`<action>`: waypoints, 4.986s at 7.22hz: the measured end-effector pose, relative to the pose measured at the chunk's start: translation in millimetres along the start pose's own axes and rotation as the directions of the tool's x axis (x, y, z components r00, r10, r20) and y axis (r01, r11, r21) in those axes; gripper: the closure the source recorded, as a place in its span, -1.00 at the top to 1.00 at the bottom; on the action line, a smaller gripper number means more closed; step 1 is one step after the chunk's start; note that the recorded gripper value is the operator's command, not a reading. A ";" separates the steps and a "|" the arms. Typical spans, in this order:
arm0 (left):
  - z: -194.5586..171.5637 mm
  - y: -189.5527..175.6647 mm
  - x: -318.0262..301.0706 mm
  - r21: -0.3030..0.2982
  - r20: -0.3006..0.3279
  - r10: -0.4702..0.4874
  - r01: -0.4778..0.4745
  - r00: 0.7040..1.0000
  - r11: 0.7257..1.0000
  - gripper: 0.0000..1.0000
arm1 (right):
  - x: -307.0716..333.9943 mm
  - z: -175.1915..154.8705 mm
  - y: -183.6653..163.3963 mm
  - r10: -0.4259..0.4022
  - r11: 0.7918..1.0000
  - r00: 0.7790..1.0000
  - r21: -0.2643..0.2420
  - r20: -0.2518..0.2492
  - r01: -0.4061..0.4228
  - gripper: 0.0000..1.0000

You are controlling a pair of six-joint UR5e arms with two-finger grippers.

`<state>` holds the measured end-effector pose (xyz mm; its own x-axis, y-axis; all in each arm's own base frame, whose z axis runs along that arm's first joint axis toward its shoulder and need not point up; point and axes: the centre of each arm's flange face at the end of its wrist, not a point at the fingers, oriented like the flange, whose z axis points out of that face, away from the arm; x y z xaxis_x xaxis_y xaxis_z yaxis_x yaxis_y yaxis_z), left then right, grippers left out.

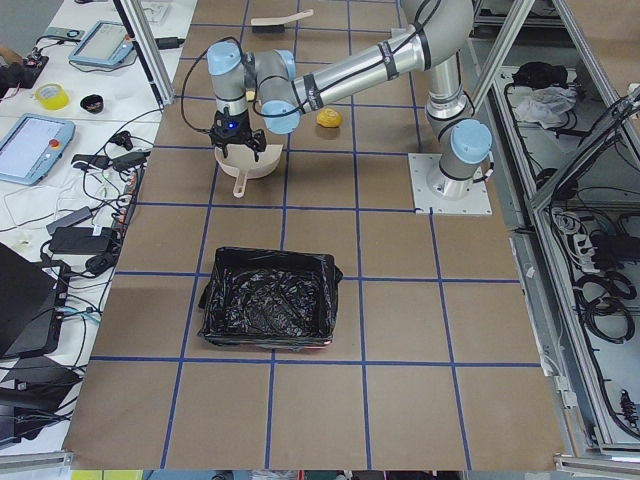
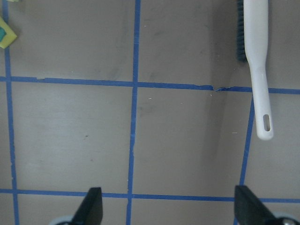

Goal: Sweep and dump trash into bin
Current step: 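Grasp the dustpan handle with the left gripper while the right grasps the brush, then drag the dustpan toward the sponge with the left gripper while the right lifts the brush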

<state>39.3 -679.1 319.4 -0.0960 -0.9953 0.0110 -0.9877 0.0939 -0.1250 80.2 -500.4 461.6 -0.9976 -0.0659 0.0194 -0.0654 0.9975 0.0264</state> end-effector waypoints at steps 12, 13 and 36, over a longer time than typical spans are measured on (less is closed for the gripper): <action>72.9 -60.3 5.5 -0.234 0.051 -0.033 0.045 0.998 0.971 0.59 | 153.0 181.3 -40.4 -0.035 0.993 0.998 -0.113 -0.054 0.029 1.00; 77.8 -59.7 4.5 -0.235 0.056 -0.034 0.046 0.998 0.971 0.37 | 158.7 199.7 -46.4 -0.030 0.992 0.998 -0.123 -0.055 0.023 1.00; 35.1 57.3 23.3 -0.132 0.035 -0.024 0.028 0.999 0.991 -1.00 | -44.4 187.0 -87.2 0.015 0.999 0.995 -0.030 -0.103 -0.019 -1.00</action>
<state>-15.1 -697.7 277.7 -0.0679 -0.9975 -0.0203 -0.9977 0.0678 0.0078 126.3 -579.8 271.5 -0.9910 -0.0528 0.1231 -0.0461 0.9973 0.0564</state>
